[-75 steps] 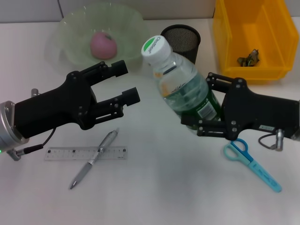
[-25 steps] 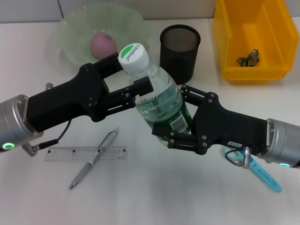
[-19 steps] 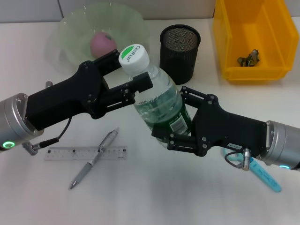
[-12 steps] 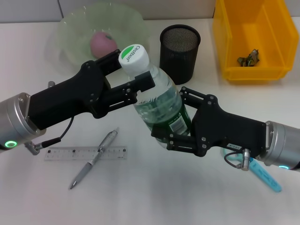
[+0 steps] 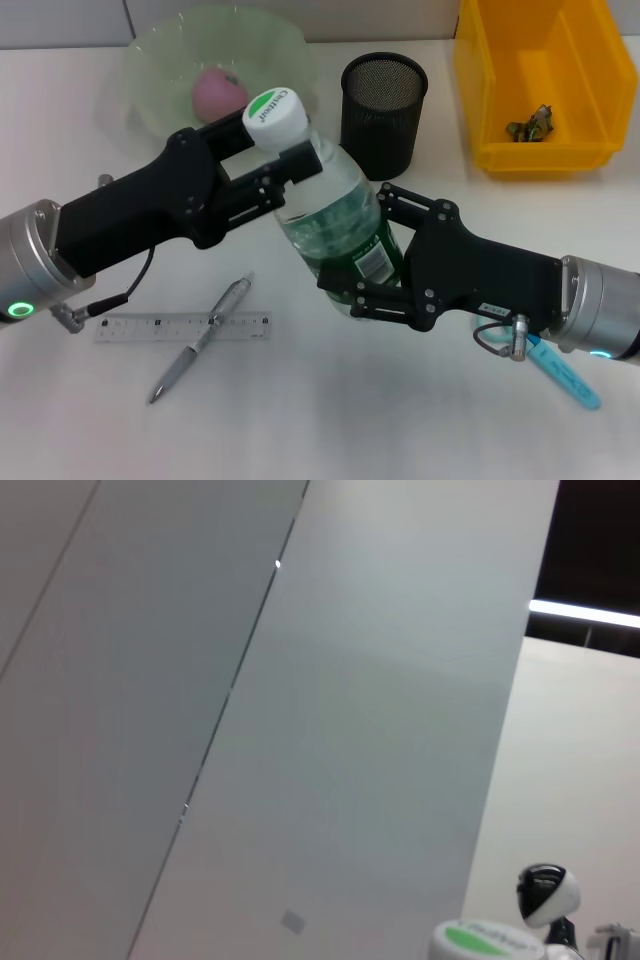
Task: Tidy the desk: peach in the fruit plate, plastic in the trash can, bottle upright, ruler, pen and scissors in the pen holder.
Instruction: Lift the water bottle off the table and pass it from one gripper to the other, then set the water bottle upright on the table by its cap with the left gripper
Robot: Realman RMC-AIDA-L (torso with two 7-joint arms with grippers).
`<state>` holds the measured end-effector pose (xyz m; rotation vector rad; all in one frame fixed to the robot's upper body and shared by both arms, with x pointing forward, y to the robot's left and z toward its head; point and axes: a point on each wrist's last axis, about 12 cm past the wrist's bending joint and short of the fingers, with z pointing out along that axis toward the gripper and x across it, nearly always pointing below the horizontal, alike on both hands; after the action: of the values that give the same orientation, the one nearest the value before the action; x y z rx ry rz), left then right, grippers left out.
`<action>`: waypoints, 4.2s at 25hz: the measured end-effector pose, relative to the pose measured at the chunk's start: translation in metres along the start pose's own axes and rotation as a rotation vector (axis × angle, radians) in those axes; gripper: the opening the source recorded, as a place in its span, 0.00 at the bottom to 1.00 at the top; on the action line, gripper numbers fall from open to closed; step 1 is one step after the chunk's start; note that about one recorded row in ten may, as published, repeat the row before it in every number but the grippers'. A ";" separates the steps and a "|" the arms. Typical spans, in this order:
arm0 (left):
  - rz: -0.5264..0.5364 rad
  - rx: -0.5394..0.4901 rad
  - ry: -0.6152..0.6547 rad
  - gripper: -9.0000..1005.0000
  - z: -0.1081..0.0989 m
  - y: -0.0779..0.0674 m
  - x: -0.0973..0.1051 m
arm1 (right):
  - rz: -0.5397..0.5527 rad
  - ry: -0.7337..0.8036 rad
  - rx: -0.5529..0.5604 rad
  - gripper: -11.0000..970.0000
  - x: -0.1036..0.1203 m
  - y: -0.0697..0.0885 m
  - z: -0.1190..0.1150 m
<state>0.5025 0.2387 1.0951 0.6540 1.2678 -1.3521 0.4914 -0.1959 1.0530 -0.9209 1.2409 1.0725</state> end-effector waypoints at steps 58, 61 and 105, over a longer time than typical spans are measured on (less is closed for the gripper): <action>0.008 -0.019 -0.024 0.45 0.000 0.003 -0.004 | 0.080 0.028 0.039 0.79 -0.001 -0.012 0.007; 0.011 -0.020 -0.031 0.45 0.000 0.004 -0.006 | 0.081 0.031 0.036 0.79 0.000 -0.012 0.007; 0.197 -0.339 0.035 0.46 -0.026 0.039 -0.035 | 0.115 0.049 0.093 0.77 0.010 -0.005 -0.004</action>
<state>0.5397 0.2816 1.1080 0.5496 1.3820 -0.9398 0.4950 -0.2001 1.0429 -0.8172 1.3868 1.0788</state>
